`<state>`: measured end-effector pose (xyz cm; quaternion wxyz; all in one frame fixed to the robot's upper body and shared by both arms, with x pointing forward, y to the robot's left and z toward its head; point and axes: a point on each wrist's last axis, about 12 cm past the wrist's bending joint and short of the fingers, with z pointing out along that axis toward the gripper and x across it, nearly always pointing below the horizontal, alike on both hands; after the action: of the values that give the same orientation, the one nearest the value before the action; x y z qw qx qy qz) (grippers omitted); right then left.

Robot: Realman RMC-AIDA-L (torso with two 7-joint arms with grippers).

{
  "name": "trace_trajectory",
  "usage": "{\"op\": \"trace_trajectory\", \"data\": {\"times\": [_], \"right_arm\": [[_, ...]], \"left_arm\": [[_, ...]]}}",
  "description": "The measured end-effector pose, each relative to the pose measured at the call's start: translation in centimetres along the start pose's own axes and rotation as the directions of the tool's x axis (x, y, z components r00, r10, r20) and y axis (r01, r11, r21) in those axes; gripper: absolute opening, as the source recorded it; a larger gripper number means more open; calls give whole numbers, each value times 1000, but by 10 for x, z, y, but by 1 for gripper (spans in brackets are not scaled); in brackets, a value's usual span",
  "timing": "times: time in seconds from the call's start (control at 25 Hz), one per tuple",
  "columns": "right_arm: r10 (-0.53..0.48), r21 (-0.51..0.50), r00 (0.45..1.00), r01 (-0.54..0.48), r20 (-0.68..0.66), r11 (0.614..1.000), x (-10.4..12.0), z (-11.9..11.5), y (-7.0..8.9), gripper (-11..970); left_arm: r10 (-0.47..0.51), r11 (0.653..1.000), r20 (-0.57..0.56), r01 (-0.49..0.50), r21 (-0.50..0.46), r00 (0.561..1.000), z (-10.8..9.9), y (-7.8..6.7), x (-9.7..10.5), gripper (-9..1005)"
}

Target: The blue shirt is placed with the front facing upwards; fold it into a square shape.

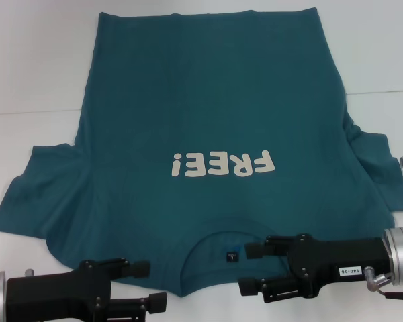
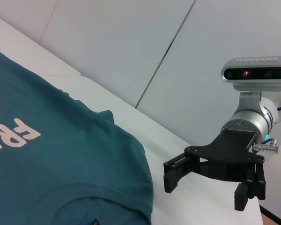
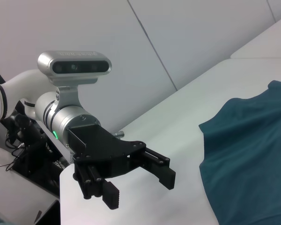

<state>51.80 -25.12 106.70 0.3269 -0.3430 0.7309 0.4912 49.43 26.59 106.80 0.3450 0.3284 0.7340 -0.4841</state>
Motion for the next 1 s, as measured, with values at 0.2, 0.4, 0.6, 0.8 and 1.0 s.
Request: {"op": "trace_trajectory", "data": {"times": [0.2,0.4,0.6,0.8,1.0], "right_arm": [[0,0,1000,0,0,1000,0,0,0,945],[0,-1,1000,0,1,1000,0,0,0,945],[0,-2,1000,0,1,1000,0,0,0,945],[6,0,1000,-6,4,1000,0,0,0,945],[52,12,998,-52,21,999,-4,-3,-2,945]], "left_arm": [[0,1000,0,0,1,1000,0,0,0,843],[-2,1000,0,2,1,1000,0,0,0,843],[-14,1000,6,14,-3,1000,-1,0,0,843],[-204,975,76,209,-70,976,-11,12,-13,843],[-508,835,226,540,-108,831,-34,30,-31,843]]}}
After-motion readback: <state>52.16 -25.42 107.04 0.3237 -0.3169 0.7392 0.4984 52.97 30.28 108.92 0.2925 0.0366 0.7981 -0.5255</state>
